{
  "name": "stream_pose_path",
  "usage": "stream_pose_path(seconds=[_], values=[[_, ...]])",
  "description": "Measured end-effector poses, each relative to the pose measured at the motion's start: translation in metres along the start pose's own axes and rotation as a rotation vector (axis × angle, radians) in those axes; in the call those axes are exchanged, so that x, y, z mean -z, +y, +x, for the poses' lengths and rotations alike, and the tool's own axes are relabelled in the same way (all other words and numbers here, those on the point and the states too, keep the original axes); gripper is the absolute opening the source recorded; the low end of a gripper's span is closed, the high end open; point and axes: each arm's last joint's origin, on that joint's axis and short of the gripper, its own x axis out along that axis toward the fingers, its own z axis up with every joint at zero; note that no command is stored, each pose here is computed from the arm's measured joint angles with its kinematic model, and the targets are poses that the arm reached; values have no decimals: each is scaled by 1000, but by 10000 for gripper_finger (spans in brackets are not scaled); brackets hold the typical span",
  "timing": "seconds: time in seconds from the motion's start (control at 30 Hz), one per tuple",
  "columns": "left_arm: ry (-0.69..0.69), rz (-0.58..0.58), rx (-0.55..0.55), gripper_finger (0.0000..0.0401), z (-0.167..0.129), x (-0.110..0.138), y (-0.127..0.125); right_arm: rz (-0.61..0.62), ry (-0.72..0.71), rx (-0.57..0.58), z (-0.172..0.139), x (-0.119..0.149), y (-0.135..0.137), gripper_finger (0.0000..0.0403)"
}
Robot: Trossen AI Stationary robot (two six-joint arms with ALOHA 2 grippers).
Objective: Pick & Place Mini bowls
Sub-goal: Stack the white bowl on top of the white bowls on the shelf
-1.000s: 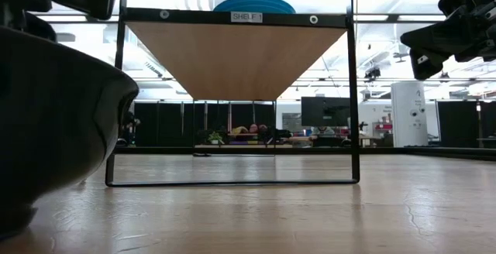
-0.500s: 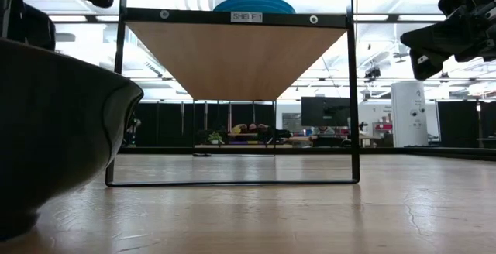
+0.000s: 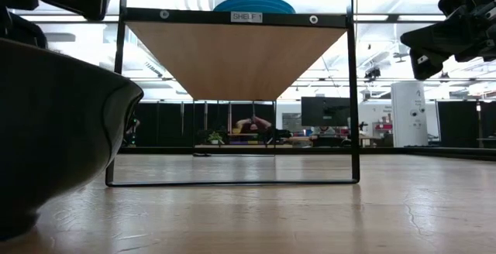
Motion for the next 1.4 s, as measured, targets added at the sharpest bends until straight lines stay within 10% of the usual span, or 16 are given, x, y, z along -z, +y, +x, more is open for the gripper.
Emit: stream_pose_path(seconds=[0.73, 1.4], values=[[15, -75, 44, 5, -2, 0, 1, 0, 0, 0, 0, 0, 0, 8], [-239, -456, 491, 1, -159, -41, 36, 0, 0, 0, 0, 0, 0, 8]])
